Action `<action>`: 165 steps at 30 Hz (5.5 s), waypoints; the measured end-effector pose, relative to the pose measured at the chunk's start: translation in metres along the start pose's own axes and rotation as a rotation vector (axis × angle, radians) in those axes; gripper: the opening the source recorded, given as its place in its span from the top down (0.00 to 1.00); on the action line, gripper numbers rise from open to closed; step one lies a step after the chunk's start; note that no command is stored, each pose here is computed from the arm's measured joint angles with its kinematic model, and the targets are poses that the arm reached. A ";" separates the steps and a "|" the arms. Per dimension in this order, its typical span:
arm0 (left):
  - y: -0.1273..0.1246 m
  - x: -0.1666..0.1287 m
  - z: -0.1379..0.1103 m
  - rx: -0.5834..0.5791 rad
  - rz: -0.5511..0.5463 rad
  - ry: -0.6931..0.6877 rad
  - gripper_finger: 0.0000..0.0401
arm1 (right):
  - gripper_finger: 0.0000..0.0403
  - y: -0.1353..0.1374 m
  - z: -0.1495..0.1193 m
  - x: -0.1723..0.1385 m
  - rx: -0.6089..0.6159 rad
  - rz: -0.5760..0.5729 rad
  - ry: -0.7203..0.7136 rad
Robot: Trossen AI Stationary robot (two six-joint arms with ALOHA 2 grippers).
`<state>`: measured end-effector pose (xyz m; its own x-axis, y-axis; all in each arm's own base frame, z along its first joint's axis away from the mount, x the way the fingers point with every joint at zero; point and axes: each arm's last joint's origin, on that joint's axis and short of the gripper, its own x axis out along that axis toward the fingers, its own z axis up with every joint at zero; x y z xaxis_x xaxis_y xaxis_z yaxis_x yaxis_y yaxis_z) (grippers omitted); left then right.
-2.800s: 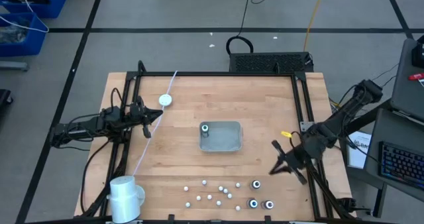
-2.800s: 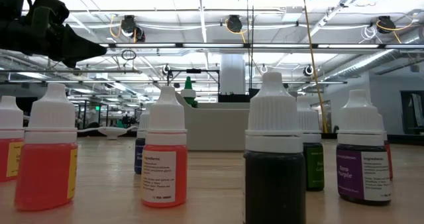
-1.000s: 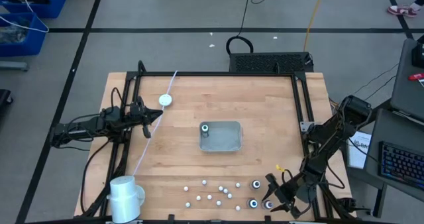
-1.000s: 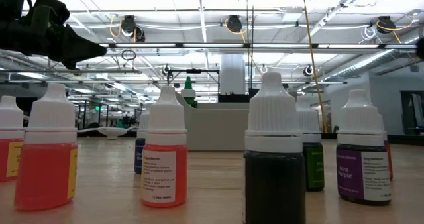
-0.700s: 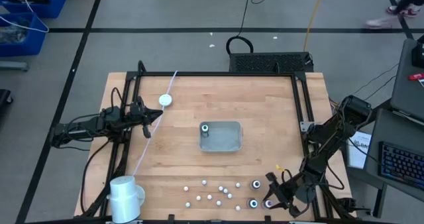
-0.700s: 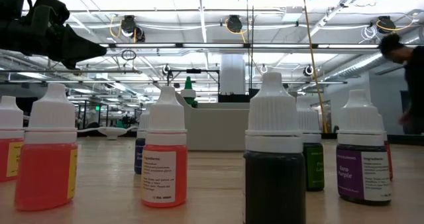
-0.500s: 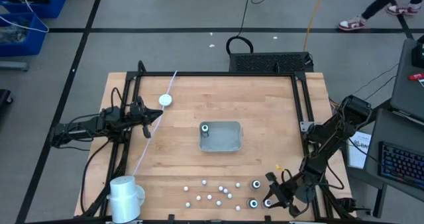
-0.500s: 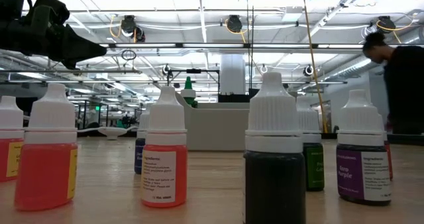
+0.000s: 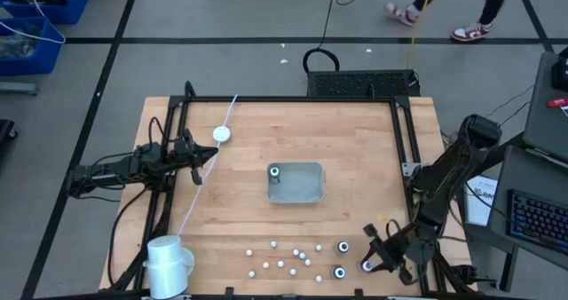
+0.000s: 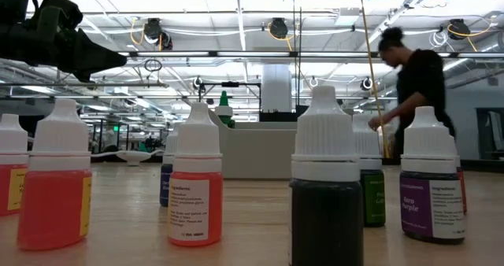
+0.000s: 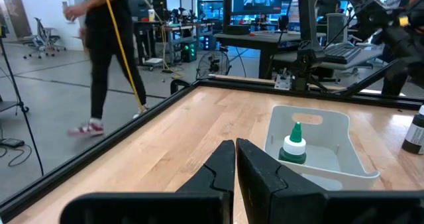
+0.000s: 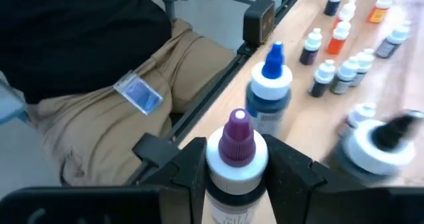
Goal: Pick & Place food coloring
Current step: Put the large purple food coloring bottle into the gray container
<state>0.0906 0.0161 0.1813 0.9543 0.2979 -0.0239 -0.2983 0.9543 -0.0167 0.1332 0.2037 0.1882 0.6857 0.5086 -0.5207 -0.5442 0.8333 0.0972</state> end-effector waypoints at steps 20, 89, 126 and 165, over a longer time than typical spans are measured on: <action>0.000 0.000 0.000 -0.001 0.000 0.001 0.95 | 0.73 -0.051 -0.001 -0.070 0.024 -0.649 -0.035; 0.000 0.000 0.002 0.025 0.000 -0.021 0.95 | 0.73 -0.247 0.064 0.072 0.209 -0.668 -0.302; 0.000 0.000 0.003 0.041 0.000 -0.031 0.95 | 0.72 -0.270 0.054 0.096 0.216 -0.698 -0.174; 0.000 0.000 0.004 0.037 -0.001 -0.042 0.95 | 0.48 -0.279 0.051 0.121 0.175 -0.645 -0.170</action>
<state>0.0907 0.0160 0.1855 0.9546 0.2972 0.0185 -0.2975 0.9545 0.0208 0.3929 0.0434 0.1414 0.9204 -0.0861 -0.3814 0.0748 0.9962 -0.0445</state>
